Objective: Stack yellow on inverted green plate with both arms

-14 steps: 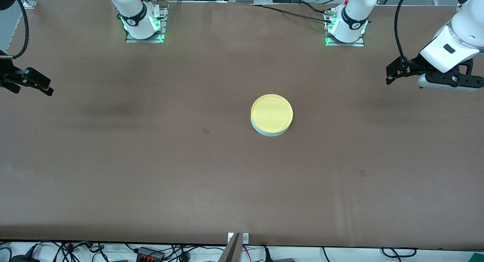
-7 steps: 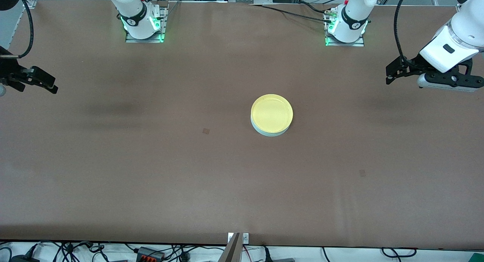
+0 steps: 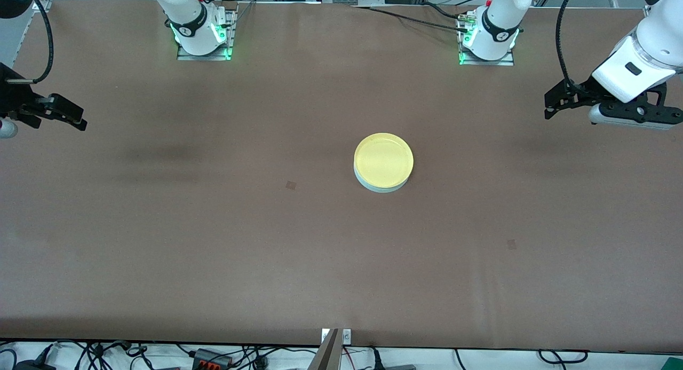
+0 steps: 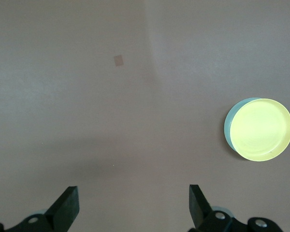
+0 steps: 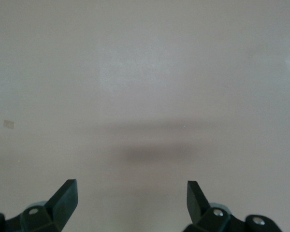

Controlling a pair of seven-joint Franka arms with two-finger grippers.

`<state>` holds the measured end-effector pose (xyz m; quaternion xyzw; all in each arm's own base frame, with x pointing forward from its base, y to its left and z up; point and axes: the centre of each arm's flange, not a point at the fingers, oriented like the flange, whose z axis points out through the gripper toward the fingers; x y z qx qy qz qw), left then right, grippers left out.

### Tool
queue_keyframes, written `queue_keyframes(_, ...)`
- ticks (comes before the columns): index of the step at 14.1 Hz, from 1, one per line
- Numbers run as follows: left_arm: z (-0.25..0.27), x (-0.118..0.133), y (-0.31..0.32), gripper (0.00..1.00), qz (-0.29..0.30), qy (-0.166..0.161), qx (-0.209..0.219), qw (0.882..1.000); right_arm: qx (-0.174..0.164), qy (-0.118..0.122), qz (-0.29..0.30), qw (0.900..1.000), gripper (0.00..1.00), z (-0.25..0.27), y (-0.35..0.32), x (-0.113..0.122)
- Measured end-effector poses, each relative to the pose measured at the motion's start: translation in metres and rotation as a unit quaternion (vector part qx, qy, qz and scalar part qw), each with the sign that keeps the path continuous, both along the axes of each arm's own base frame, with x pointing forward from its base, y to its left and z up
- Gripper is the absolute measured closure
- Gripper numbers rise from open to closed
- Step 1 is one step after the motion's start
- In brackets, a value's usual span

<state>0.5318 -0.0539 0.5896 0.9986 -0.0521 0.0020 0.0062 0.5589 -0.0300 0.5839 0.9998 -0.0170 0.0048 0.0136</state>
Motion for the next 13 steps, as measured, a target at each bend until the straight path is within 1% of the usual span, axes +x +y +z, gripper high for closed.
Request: queue_keyframes(13,0.0002,-0.0002,-0.0024,0.00,-0.002,0.000,0.000,1.000,0.000,0.002,0.003,1.000,0.00,-0.0015,0.0026,0.0006)
